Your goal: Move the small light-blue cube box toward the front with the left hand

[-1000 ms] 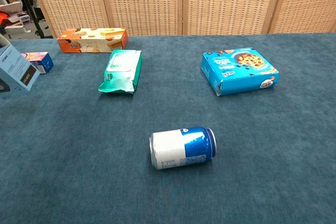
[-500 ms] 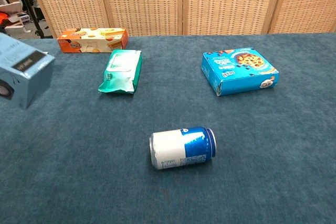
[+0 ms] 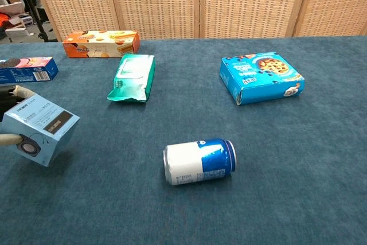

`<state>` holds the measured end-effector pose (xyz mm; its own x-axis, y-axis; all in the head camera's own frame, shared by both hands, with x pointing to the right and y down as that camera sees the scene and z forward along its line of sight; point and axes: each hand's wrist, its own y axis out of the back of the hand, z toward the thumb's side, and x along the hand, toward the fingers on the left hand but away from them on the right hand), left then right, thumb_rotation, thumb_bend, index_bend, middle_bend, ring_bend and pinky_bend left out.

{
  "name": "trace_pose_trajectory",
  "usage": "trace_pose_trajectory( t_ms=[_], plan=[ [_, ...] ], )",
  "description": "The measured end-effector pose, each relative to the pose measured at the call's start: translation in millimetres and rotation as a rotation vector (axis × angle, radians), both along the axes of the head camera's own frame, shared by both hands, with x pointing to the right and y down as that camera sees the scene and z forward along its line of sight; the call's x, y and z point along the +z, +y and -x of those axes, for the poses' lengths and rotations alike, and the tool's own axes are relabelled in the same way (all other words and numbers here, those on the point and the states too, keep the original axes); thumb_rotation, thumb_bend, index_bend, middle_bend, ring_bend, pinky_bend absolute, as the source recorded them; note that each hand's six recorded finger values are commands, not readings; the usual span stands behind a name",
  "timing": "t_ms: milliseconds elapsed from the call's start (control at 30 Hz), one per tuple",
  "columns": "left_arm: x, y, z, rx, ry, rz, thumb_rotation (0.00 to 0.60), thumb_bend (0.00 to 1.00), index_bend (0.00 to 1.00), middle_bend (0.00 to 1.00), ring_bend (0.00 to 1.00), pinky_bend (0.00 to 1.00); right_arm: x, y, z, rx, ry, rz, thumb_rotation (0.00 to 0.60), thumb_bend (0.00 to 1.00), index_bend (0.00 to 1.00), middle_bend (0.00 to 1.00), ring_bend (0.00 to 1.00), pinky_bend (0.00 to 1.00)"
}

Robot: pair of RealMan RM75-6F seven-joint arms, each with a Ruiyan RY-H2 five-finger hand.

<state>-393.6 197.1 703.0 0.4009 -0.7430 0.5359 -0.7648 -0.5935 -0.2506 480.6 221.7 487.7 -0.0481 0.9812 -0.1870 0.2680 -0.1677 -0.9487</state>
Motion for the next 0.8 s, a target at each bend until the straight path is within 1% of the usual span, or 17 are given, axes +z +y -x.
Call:
trace_pose_trajectory(
  t_ms=[33, 100, 267, 333, 433, 600, 700, 800],
  plan=[
    [0.3, 1.0, 0.8, 0.018, -0.025, -0.011, 0.6, 0.18, 0.38, 0.03, 0.0, 0.01, -0.3, 0.1, 0.1, 0.0, -0.001, -0.001, 0.6, 0.0, 0.0, 0.0, 0.0, 0.0],
    [0.1, 3.3, 3.0, 0.063, -0.089, -0.039, 0.6, 0.17, 0.31, 0.0, 0.0, 0.0, -0.8, 0.5, 0.0, 0.0, -0.003, -0.002, 0.6, 0.0, 0.0, 0.0, 0.0, 0.0],
    [-5.4, 8.3, 12.4, 0.16, -0.246, -0.095, 0.6, 0.15, 0.15, 0.0, 0.0, 0.0, -2.3, 0.9, -0.3, 0.0, -0.008, -0.005, 0.6, 0.0, 0.0, 0.0, 0.0, 0.0],
    [-12.1, 10.3, 18.0, 0.19, -0.31, -0.115, 0.6, 0.15, 0.08, 0.0, 0.0, 0.0, -3.1, 1.1, -0.8, 0.001, -0.01, -0.007, 0.6, 0.0, 0.0, 0.0, 0.0, 0.0],
    [-26.4, 14.4, 22.9, 0.215, -0.381, -0.141, 0.6, 0.13, 0.02, 0.0, 0.0, 0.0, -4.2, 1.3, -1.6, 0.004, -0.013, -0.011, 0.6, 0.0, 0.0, 0.0, 0.0, 0.0],
    [-53.1, 21.4, 26.7, 0.269, -0.484, -0.179, 0.6, 0.12, 0.0, 0.0, 0.0, 0.0, -5.5, 1.2, -3.2, 0.008, -0.019, -0.013, 0.6, 0.0, 0.0, 0.0, 0.0, 0.0],
    [-64.5, 23.8, 23.3, 0.312, -0.535, -0.202, 0.6, 0.09, 0.0, 0.0, 0.0, 0.0, -6.0, 1.2, -4.1, 0.009, -0.021, -0.014, 0.6, 0.0, 0.0, 0.0, 0.0, 0.0],
    [-71.2, 23.3, 15.2, 0.361, -0.579, -0.228, 0.6, 0.08, 0.0, 0.0, 0.0, 0.0, -6.9, 1.4, -5.2, 0.012, -0.023, -0.016, 0.6, 0.0, 0.0, 0.0, 0.0, 0.0]
  ],
)
